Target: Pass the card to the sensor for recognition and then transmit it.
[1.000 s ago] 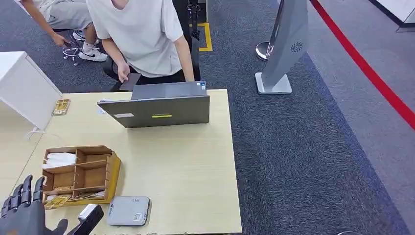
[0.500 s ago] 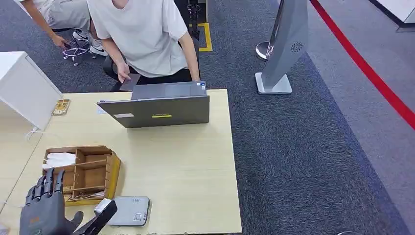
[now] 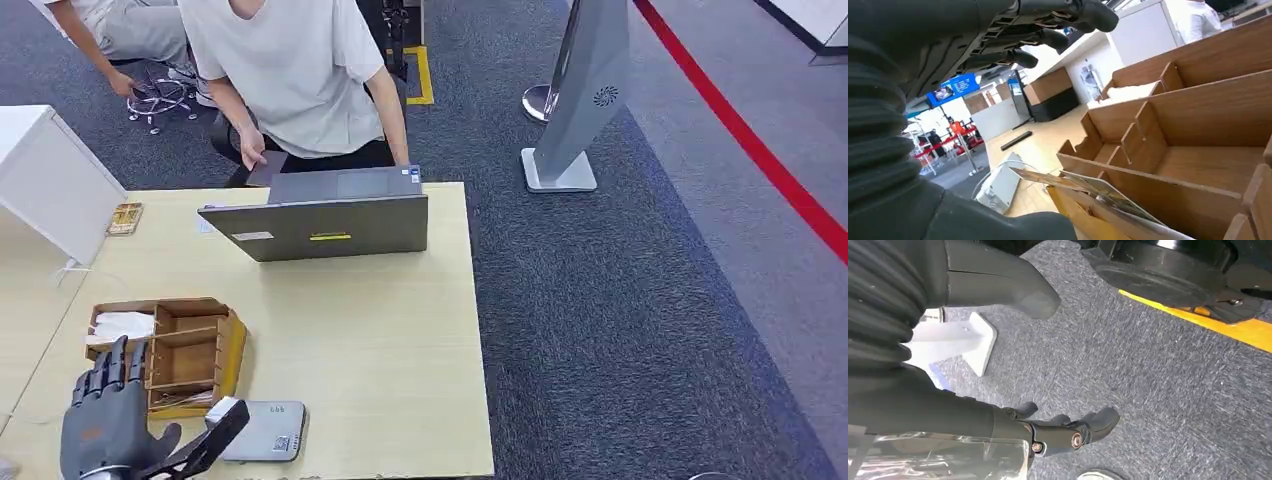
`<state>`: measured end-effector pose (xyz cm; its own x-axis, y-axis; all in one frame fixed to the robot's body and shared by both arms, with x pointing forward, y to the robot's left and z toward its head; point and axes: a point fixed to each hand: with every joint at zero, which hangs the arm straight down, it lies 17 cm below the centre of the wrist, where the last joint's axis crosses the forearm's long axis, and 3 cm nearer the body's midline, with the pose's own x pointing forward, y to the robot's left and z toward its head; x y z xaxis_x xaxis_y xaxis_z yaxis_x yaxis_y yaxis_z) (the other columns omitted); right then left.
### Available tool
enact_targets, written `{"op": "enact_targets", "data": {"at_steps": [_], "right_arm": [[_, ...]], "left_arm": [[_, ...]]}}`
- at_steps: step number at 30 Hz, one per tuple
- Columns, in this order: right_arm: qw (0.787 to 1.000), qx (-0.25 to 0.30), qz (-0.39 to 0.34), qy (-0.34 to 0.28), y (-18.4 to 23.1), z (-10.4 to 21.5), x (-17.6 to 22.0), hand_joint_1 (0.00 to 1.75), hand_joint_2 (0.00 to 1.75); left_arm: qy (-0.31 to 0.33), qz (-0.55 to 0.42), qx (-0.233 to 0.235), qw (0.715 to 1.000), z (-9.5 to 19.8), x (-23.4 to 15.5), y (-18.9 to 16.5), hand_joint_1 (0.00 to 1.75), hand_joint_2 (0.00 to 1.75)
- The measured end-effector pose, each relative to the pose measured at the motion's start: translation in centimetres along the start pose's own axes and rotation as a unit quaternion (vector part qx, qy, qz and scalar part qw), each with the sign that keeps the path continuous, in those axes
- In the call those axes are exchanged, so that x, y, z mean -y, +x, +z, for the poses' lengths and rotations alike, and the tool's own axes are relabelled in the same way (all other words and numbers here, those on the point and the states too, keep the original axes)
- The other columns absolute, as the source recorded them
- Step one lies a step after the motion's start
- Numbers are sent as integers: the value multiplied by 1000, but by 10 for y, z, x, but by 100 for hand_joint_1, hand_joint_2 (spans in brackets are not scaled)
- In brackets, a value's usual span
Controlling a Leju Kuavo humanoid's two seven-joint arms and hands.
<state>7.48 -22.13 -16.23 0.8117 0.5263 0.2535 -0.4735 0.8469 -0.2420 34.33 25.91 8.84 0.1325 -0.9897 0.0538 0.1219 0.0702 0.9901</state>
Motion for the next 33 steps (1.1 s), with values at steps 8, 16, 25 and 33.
{"op": "enact_targets", "data": {"at_steps": [8, 16, 25, 33], "right_arm": [[1000, 0, 0, -1, 1, 2, 0, 0, 175], [1000, 5, 1, -1, 5, 3, -1, 0, 175], [1000, 4, 1, -1, 4, 4, -1, 0, 175], [1000, 3, 1, -1, 4, 4, -1, 0, 175]], "left_arm": [[-4, -7, -9, 1000, -1, 4, -9, 0, 175], [-5, -16, -22, 1000, -3, 6, -22, 0, 175], [-8, -18, -28, 999, -4, 9, -29, 0, 175], [-8, -19, -31, 999, -4, 9, -31, 0, 175]]}}
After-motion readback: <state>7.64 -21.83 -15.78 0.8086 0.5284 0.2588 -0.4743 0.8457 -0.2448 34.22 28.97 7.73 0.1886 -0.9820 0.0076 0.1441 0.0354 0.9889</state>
